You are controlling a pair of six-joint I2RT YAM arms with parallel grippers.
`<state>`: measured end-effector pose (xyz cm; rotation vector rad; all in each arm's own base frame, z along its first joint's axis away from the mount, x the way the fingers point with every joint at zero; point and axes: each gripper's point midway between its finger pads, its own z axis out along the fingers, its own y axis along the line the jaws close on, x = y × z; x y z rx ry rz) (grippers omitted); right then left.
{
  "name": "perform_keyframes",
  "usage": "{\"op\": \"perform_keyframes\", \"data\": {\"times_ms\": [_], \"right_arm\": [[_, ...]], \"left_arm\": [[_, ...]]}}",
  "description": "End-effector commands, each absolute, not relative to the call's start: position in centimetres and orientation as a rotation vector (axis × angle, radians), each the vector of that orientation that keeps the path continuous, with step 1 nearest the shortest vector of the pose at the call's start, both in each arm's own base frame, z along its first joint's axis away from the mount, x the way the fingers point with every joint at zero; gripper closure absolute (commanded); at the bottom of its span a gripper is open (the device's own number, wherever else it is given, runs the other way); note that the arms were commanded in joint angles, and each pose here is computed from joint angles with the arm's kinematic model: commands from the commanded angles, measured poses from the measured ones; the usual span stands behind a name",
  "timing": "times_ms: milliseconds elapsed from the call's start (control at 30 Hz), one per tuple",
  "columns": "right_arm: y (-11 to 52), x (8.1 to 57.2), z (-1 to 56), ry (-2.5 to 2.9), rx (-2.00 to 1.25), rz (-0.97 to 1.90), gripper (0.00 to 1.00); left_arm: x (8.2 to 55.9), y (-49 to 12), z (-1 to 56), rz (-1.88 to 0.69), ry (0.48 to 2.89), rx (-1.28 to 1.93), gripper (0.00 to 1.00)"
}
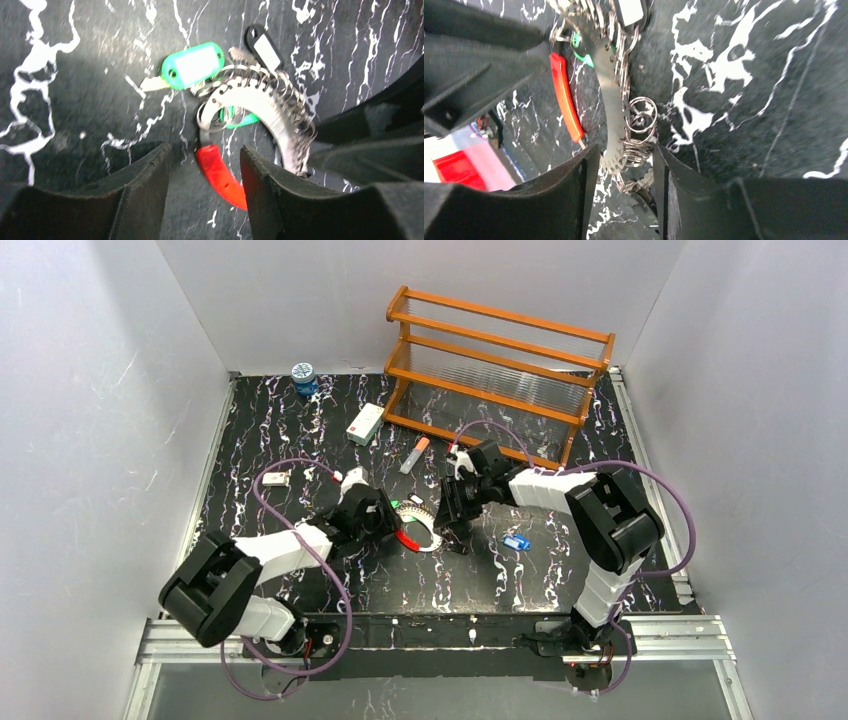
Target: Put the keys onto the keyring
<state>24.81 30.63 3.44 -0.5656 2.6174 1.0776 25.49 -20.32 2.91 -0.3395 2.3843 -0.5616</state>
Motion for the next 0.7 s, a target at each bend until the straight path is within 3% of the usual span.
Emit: {"op": "perform_keyframes", "data": {"times_ms": [0, 400, 667], "right_arm": [[30.8, 22.4, 3.5, 2.648, -0.542, 1.178, 0.49], [29.3, 24.6, 5.6, 2.573, -0.518, 0.986, 0.41], [24.8, 26.2, 6.7, 2.517, -0.343, 0.854, 0.39]], "left_arm": [[26.5, -20.3, 1.5, -0.539, 2.435, -0.334, 0.49], [27.5, -17.7, 2.6, -0.410, 2.442, -0.284, 0.48], [26.3, -14.7, 5.5, -0.378, 2.310, -0.274, 0.45]]}}
